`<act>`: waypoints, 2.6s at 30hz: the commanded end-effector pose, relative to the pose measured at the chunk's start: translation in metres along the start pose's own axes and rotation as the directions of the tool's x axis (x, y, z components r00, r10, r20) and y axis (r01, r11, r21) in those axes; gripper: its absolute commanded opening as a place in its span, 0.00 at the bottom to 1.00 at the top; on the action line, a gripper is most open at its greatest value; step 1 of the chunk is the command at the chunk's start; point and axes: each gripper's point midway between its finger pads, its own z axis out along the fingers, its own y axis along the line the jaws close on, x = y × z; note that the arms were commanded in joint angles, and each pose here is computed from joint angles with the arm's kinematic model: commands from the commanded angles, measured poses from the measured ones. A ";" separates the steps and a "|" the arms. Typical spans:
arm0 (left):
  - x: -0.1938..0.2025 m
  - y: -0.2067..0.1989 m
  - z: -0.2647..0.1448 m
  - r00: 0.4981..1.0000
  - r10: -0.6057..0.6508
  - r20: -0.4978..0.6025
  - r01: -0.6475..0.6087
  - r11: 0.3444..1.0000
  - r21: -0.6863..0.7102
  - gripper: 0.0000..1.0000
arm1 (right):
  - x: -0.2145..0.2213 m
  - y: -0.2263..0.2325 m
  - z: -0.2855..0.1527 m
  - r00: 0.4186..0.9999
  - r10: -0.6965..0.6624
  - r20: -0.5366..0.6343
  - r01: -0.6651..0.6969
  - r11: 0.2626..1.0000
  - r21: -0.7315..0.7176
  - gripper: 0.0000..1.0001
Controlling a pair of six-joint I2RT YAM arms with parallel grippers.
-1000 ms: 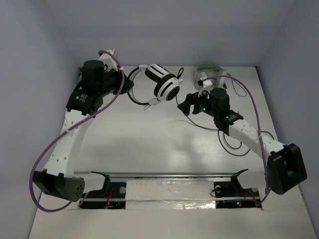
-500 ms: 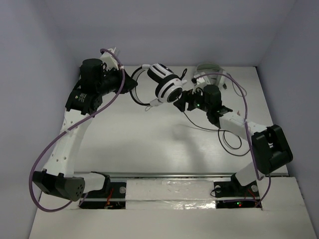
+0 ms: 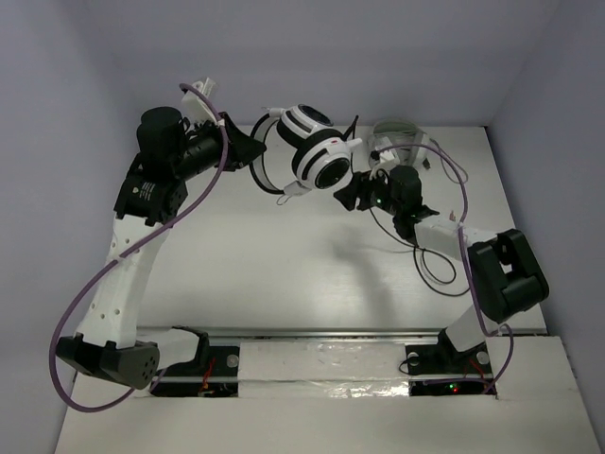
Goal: Wrap the headphones
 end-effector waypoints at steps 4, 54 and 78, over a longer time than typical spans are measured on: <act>-0.032 -0.054 -0.022 0.994 0.020 0.104 -0.040 0.981 0.190 0.00 | -0.021 -0.002 -0.001 0.996 0.022 0.092 -0.023 1.000 0.011 0.22; 0.002 0.129 -0.001 0.671 -0.339 0.659 0.547 0.827 -0.132 0.00 | 0.095 0.111 -0.071 0.934 0.086 -0.347 -0.009 0.976 0.218 0.00; 0.075 0.131 0.031 0.968 0.143 0.208 0.039 0.728 -0.685 0.00 | -0.006 0.199 -0.128 0.910 -0.225 -0.349 0.271 0.958 0.089 0.00</act>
